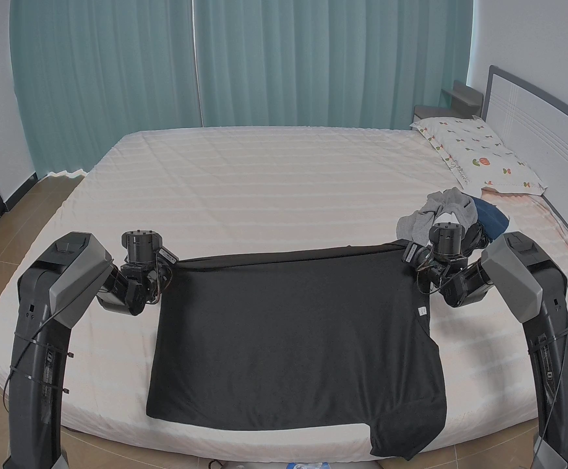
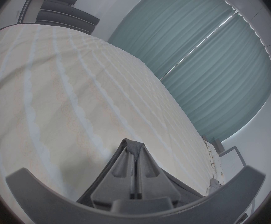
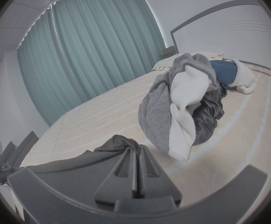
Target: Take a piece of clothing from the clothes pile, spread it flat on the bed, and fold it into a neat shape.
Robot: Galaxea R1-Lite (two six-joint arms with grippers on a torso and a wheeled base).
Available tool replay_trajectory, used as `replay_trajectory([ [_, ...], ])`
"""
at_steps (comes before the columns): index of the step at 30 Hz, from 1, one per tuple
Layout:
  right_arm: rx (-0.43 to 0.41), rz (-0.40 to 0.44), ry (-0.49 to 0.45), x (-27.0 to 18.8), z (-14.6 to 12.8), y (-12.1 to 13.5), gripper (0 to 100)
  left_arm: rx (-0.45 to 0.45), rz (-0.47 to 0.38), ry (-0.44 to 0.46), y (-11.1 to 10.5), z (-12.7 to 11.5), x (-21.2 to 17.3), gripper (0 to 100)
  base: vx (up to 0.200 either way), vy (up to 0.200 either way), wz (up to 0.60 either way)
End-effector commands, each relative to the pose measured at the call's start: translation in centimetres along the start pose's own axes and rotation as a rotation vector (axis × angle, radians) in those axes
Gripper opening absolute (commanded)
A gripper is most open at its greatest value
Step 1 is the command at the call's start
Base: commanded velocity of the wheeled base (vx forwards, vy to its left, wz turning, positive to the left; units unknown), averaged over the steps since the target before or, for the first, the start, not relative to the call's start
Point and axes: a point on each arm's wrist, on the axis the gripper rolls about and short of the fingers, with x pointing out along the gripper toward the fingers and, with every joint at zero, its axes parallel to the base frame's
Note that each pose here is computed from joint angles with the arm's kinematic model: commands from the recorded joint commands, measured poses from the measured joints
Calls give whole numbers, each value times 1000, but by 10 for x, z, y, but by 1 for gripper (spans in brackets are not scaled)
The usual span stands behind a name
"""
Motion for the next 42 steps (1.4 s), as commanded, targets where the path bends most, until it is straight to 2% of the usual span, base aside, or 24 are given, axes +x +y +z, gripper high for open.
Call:
replay_trajectory([
  [1, -7, -12, 19, 8, -16, -5, 0, 12, 33, 18, 14, -12, 12, 0, 0, 0, 0],
  [5, -12, -5, 28, 8, -24, -2, 0, 17, 36, 19, 13, -13, 12, 0, 0, 0, 0],
  [6, -12, -6, 30, 8, -24, -3, 100, 18, 36, 21, 13, -13, 12, 0, 0, 0, 0],
  [8, -13, 1, 32, 8, -26, 1, 100, 21, 39, 27, 13, -15, 11, 0, 0, 0, 0],
  [9, -13, 1, 32, 8, -26, 1, 100, 22, 42, 31, 14, -15, 11, 100, 0, 0, 0],
  [15, -5, -3, 41, 6, -28, 0, 100, 24, 53, 39, 14, -15, 11, 100, 0, 0, 0],
  [19, 2, 3, 25, -4, -15, -1, 100, 12, 56, 36, 13, -10, 8, 100, 0, 0, 0],
  [24, 60, 9, 49, -27, 5, -9, 100, -5, 56, 18, 6, 16, -14, 100, 0, 0, 0],
  [26, 101, 15, 82, -43, 12, -12, 100, -10, 45, 37, 3, 26, -32, 100, 0, 0, 0],
  [29, 114, 34, 146, -66, 13, -15, 100, -15, 34, 68, 3, 35, -53, 100, 0, 0, 0],
  [32, 132, 61, 246, -106, 8, -16, 100, -20, 14, 152, 10, 38, -88, 100, 0, 0, 0],
  [37, 263, 44, 315, -152, -9, -12, 100, -26, -8, 232, 32, 24, -130, 100, 0, 0, 0],
  [39, 263, 44, 315, -152, -9, -12, 100, -26, -8, 232, 32, 24, -130, 100, 0, 0, 0],
  [40, 356, 34, 360, -180, -20, -12, 100, -33, -38, 253, 45, 15, -153, 100, 0, 0, 0],
  [42, 404, 25, 379, -192, -28, -18, 100, -53, -42, 265, 51, 9, -164, 100, 0, 0, 0],
])
